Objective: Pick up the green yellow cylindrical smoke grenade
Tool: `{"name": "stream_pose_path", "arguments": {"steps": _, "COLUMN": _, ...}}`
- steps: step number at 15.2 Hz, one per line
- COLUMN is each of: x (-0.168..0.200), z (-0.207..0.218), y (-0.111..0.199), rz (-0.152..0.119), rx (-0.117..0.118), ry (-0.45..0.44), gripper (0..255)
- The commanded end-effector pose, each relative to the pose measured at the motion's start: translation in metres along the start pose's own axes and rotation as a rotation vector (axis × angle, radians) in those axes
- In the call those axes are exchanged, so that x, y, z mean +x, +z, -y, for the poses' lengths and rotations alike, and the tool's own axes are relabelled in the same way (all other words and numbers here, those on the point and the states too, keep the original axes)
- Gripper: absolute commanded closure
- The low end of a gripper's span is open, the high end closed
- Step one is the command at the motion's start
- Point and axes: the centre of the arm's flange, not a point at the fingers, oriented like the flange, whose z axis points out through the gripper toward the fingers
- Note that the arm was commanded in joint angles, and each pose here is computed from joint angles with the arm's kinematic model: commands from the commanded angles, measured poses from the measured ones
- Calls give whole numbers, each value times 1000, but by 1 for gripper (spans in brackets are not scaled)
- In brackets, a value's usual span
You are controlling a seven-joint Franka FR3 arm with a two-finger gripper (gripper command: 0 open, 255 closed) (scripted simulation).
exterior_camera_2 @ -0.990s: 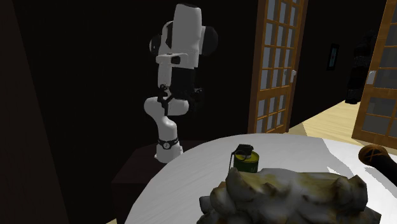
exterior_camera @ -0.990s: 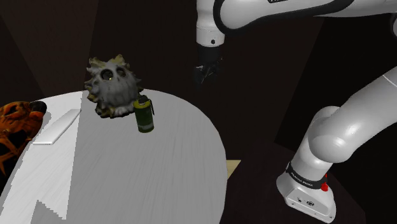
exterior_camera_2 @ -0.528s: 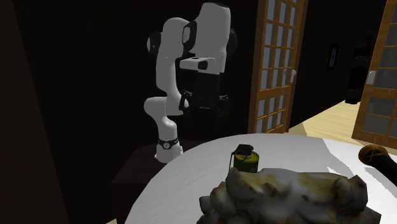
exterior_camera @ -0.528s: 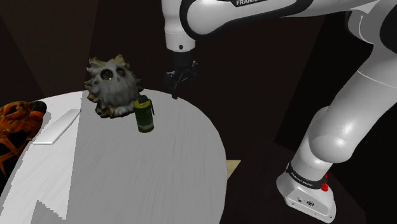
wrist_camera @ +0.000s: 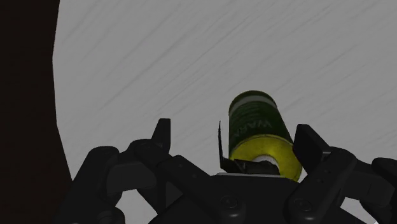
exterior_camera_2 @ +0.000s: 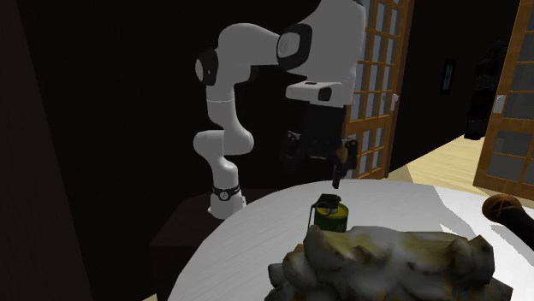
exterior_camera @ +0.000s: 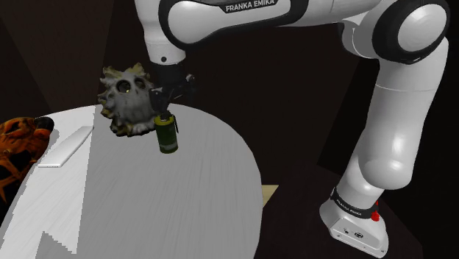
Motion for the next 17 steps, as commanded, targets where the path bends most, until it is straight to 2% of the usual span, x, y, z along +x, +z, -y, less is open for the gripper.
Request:
{"name": "stream_pose_path", "arguments": {"steps": 1, "x": 18, "z": 21, "y": 1, "rz": 1, "rx": -2, "ry": 8, "gripper": 0}}
{"name": "stream_pose_path", "arguments": {"steps": 11, "x": 23, "z": 35, "y": 41, "rz": 1, "rx": -3, "ry": 10, "gripper": 0}}
{"name": "stream_pose_path", "arguments": {"steps": 12, "x": 23, "z": 36, "y": 41, "rz": 1, "rx": -3, "ry": 10, "gripper": 255}}
{"name": "stream_pose_path", "arguments": {"steps": 17, "x": 23, "z": 36, "y": 41, "rz": 1, "rx": -3, "ry": 10, "gripper": 255}}
